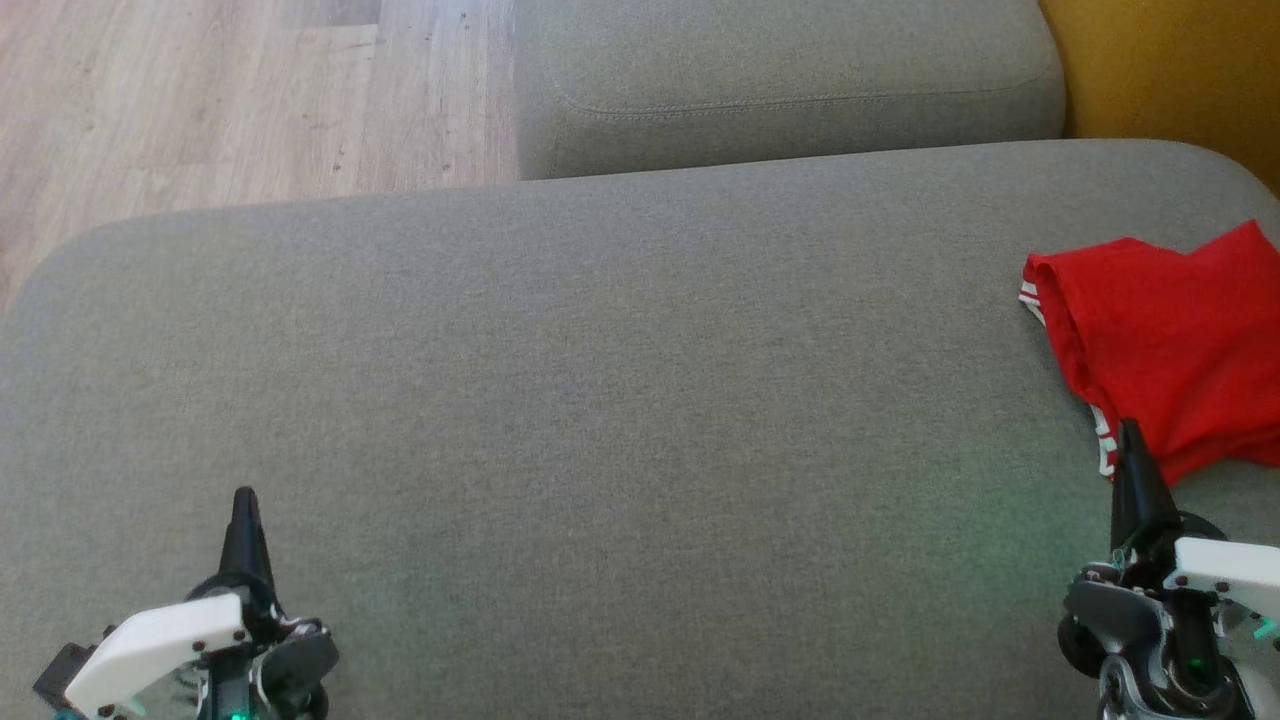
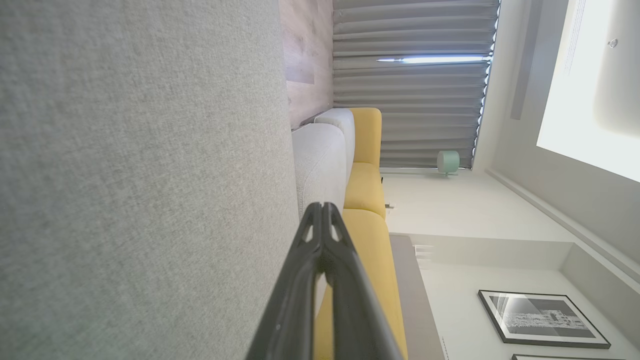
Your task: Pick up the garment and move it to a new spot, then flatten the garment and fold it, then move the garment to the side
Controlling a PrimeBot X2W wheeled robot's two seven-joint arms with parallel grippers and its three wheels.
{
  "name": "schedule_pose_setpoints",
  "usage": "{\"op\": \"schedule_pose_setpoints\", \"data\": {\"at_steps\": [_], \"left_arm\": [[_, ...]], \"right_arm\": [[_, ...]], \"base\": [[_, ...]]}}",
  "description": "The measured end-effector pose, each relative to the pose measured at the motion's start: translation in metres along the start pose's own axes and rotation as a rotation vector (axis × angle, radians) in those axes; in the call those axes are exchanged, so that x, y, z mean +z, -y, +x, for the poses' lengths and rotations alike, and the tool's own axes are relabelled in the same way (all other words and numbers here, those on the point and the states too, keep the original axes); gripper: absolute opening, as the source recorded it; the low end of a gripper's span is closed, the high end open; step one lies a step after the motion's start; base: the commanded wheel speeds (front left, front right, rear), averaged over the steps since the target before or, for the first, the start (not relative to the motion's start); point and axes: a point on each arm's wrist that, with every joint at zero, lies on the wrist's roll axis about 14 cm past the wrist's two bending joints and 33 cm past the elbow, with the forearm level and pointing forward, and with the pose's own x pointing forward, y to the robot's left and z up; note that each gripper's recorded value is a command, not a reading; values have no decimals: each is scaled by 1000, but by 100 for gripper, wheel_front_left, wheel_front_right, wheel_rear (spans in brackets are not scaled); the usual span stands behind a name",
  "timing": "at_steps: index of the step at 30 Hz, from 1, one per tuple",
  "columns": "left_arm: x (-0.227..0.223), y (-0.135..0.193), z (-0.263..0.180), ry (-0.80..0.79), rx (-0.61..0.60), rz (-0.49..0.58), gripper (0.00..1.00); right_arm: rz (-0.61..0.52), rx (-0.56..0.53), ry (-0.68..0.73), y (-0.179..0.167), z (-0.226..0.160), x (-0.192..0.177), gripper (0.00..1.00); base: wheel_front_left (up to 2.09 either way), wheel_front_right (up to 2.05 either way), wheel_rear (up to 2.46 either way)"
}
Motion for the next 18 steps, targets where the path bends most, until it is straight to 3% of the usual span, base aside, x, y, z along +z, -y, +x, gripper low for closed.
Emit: {"op": "schedule_pose_setpoints", "data": {"at_steps": [18], "left_arm": [[1, 0, 0, 2, -1, -5, 0]], "right_arm": [[2, 0, -3, 0, 0, 0, 0]], "base": [[0, 0, 0]]}}
